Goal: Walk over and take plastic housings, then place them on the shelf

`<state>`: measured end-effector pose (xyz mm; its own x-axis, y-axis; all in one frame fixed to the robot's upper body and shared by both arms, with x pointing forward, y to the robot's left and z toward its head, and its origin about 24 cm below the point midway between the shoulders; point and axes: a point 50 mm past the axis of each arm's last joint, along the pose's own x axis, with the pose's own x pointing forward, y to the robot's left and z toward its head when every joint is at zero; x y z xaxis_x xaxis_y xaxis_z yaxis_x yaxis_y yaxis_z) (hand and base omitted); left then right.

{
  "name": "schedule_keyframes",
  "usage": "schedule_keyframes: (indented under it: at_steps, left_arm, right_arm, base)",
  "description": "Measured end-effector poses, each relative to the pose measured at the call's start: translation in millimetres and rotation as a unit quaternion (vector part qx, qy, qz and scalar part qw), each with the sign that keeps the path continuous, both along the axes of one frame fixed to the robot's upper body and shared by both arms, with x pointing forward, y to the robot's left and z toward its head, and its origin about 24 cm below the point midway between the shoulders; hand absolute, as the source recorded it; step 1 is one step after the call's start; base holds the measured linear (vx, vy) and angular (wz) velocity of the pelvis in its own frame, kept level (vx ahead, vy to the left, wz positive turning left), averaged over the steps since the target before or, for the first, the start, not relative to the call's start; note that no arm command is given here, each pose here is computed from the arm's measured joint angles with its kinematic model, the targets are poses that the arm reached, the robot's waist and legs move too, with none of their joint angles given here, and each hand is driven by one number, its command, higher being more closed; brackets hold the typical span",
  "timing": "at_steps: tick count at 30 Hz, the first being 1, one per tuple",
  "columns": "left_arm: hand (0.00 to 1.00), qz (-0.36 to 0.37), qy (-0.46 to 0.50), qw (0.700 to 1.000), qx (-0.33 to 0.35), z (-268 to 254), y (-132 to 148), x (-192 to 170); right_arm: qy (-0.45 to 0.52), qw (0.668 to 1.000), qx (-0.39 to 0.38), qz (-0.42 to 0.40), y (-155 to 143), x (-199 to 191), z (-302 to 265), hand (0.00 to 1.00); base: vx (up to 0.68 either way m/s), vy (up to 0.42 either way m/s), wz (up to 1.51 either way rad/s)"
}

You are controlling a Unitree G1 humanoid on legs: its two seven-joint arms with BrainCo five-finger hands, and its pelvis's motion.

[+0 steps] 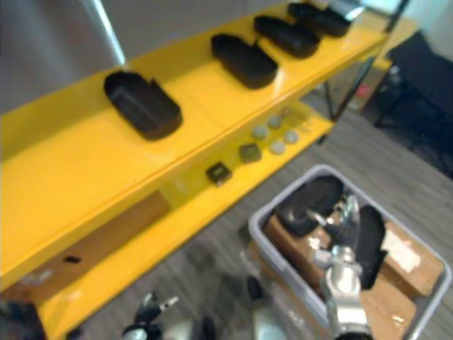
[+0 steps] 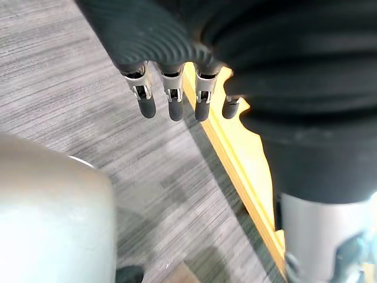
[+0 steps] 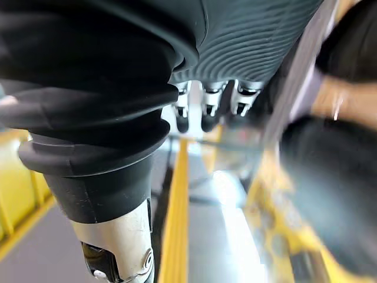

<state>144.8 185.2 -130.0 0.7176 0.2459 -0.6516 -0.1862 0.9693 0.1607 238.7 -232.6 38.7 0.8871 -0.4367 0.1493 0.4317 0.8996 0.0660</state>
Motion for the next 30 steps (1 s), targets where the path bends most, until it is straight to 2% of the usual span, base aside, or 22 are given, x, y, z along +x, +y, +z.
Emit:
schedule_keyframes:
  at_steps: [2,4,8,12,13,18,20,24,28,30]
  left_arm:
    - [0.0,-0.035,-0.01,0.999,0.02,3.3,-2.3,3.3]
    - [0.0,-0.041,-0.014,0.999,0.024,5.4,-0.3,4.1]
    - [0.0,0.025,0.013,0.999,0.03,3.7,24.3,-7.4]
    - [0.0,0.065,0.096,0.992,0.058,-9.7,52.2,-50.5]
    - [0.0,0.088,0.13,0.986,0.059,-14.8,58.4,-74.2]
    - [0.0,0.141,0.162,0.975,0.053,-17.7,67.3,-107.8]
    - [0.0,0.167,0.144,0.974,0.041,-16.4,68.7,-107.2]
    - [0.0,0.187,0.11,0.976,-0.025,-21.7,35.1,-94.7]
    - [0.0,0.18,0.092,0.979,-0.034,-19.8,29.1,-87.7]
    - [0.0,0.17,0.086,0.981,-0.035,-18.8,26.9,-84.4]
  right_arm:
    - [-0.006,0.999,0.041,-0.013,6.8,-0.9,-6.2,0.0]
    - [-0.011,0.998,0.067,-0.02,12.3,-7.6,-13.0,0.0]
    - [-0.038,0.998,0.053,0.024,19.8,-15.8,-5.7,0.0]
    - [-0.043,0.998,0.033,0.045,28.8,-8.8,-0.7,0.0]
    - [-0.043,0.997,0.035,0.044,32.6,-2.4,2.8,0.0]
    - [-0.018,1.0,0.01,0.021,37.3,9.0,6.6,0.0]
    - [-0.008,1.0,-0.005,0.009,32.1,15.8,10.9,0.0]
    - [-0.007,0.999,-0.035,-0.037,2.0,23.2,24.5,0.0]
    - [-0.012,0.994,-0.036,-0.102,-24.5,22.9,30.8,0.0]
    - [-0.019,0.988,-0.025,-0.154,-40.4,36.0,41.3,0.0]
  base:
    - [0.0,0.017,-0.21]
    - [-0.02,0.04,-0.69]
    - [-0.17,0.022,-1.27]
    - [-0.15,0.058,-0.89]
    - [-0.1,-0.009,-0.48]
    - [-0.06,-0.102,-0.27]
    - [-0.03,-0.237,-0.02]
    - [-0.01,-0.205,0.05]
    - [-0.05,-0.105,-0.04]
    - [-0.08,-0.026,0.01]
